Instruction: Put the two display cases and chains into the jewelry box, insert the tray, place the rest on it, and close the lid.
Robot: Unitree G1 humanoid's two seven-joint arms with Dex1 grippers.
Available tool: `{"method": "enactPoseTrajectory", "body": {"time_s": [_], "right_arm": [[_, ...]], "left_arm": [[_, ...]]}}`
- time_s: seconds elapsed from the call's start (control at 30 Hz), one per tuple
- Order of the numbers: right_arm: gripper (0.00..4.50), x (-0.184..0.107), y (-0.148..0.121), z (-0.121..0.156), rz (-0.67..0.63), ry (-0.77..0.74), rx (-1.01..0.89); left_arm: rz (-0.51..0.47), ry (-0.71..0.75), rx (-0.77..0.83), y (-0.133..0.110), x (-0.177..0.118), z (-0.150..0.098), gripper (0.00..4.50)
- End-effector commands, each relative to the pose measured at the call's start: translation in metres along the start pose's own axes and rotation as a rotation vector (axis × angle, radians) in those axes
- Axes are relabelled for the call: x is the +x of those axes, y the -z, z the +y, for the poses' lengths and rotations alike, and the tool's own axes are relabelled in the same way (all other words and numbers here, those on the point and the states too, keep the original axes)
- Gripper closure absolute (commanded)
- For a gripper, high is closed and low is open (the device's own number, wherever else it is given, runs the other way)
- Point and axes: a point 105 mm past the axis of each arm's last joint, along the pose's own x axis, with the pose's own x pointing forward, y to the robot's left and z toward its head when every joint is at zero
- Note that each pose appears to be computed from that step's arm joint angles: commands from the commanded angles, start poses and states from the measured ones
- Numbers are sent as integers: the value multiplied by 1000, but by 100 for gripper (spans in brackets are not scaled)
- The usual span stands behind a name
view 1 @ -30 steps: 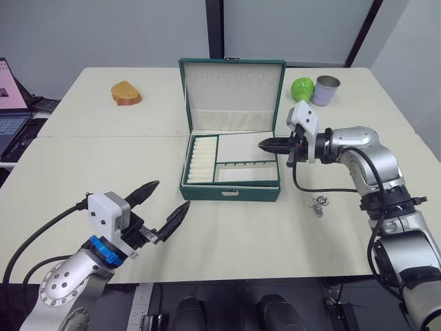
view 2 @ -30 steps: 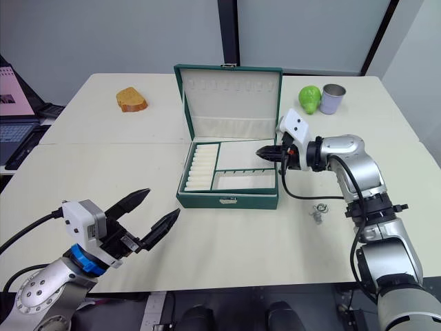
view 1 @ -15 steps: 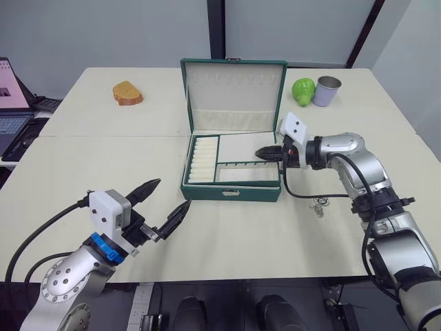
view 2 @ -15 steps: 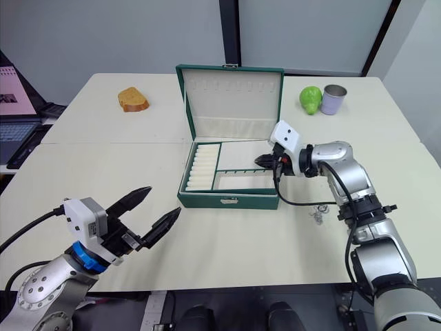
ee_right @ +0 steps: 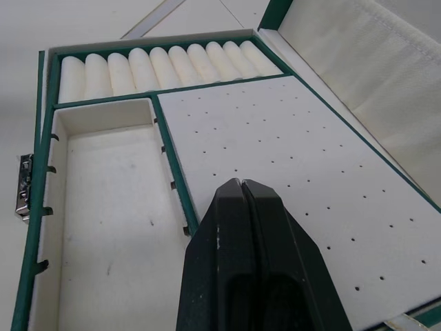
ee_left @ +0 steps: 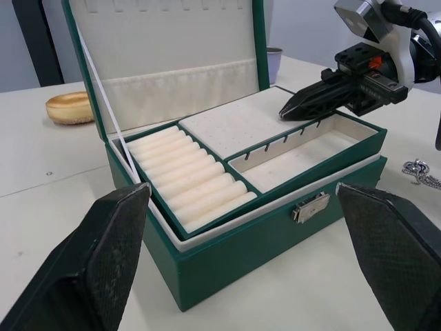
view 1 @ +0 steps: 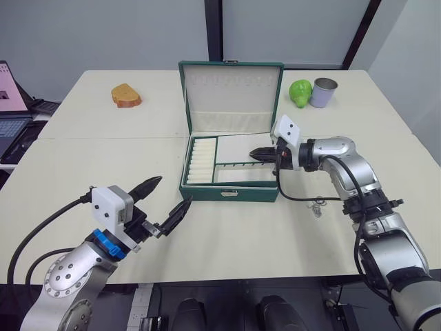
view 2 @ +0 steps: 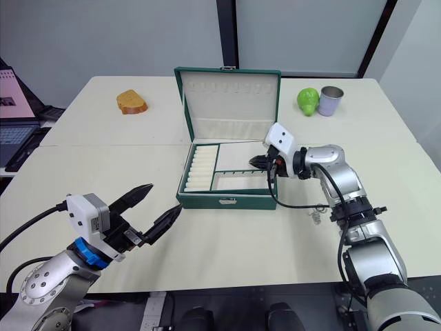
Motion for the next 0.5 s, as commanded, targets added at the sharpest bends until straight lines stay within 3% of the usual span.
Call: {"method": "enactPoseTrajectory", "body": {"time_s": [0.03,0.5], "right_arm": [[449,7,27,9,73,-30,59],[449,17,19,18,28,-68,62]], "left_arm": [[-30,24,27,-11,1,-6,0],[-32,30,23,-12,5,-6,0]]}}
